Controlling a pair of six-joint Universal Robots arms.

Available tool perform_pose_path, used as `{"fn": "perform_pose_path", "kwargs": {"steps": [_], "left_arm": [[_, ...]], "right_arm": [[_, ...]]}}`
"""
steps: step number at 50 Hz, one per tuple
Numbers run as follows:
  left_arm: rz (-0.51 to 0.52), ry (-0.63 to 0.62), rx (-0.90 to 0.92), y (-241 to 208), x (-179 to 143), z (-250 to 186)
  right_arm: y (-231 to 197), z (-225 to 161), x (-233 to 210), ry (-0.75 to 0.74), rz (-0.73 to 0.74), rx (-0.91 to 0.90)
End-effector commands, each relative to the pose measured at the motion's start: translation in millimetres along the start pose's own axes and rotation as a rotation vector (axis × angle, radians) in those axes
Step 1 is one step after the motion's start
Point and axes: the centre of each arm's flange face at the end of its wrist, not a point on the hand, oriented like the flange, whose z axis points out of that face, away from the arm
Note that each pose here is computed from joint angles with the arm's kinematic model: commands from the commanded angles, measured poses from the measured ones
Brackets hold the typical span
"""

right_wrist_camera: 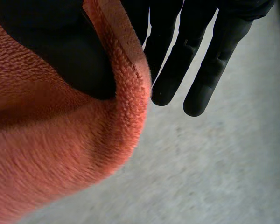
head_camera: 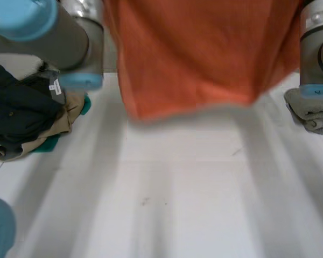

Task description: Fold the laundry.

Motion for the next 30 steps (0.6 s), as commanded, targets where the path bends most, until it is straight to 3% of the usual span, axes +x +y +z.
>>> {"fn": "perform_pose_path", "kwargs": {"steps": [1, 10, 18, 24, 30], "left_arm": [[0.008, 0.035, -0.051, -1, -9, -17], [0.011, 0.206, -0.327, 57, 13, -95], [0.011, 0.379, -0.633, 112, 33, -198], [0.019, 0.440, -0.726, 121, 34, -236], [0.020, 0.454, -0.746, 117, 31, -250]], "right_arm": [[-4, -25, -15, -0.132, 0.049, -0.072], [22, -81, -49, -0.395, 0.085, -0.280], [54, -164, -96, -0.700, 0.256, -0.470], [67, -187, -95, -0.756, 0.393, -0.657], [104, -190, -67, -0.670, 0.560, -0.927]]}}
